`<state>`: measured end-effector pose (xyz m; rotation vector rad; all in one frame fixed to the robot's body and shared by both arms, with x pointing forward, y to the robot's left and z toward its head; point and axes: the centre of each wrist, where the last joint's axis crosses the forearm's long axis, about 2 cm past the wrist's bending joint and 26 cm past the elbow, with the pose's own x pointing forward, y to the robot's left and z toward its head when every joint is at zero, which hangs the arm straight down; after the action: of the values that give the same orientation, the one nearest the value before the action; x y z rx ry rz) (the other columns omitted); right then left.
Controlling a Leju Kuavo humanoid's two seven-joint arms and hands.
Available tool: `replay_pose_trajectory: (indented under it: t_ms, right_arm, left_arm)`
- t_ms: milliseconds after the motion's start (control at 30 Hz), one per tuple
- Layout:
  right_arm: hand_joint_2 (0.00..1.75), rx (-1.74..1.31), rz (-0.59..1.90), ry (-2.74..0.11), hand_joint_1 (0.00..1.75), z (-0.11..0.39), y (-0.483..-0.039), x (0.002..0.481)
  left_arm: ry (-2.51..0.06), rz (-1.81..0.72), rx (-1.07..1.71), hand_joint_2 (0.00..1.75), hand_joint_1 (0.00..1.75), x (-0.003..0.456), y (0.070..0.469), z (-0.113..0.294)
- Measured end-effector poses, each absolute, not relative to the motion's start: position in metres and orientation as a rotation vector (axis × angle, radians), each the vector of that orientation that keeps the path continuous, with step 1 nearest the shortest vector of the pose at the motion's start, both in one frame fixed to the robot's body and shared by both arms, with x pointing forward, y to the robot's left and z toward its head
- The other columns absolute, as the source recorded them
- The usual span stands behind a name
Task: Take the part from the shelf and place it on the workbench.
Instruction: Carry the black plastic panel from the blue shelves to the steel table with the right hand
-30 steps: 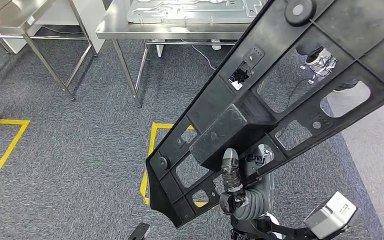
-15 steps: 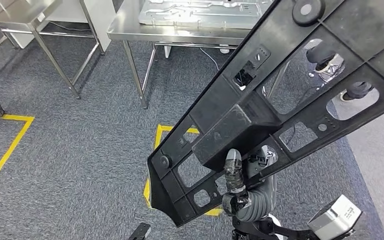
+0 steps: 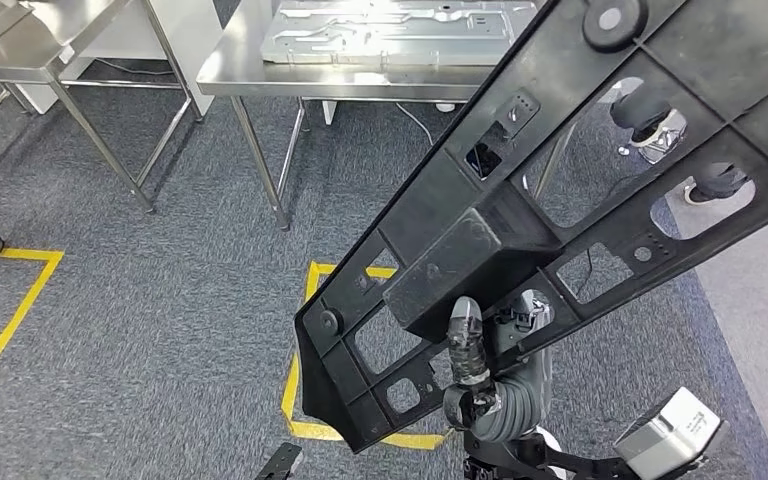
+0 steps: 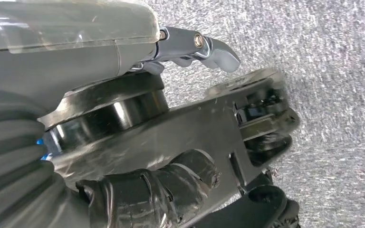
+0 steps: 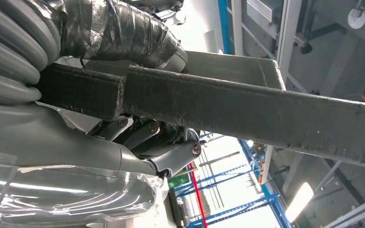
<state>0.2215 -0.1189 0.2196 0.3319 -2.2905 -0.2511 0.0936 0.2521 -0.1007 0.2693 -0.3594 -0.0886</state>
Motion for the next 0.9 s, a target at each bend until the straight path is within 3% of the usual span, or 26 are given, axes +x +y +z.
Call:
replay_pose_trajectory:
  t_ms: [900]
  right_arm:
    - [1.75, 0.326, -0.243, -2.283, 1.75, 0.2175, -0.1194, 0.2217]
  left_arm:
    - [-0.357, -0.092, 0.261, 1.75, 0.00, 0.0950, 0.2511, -0.1004]
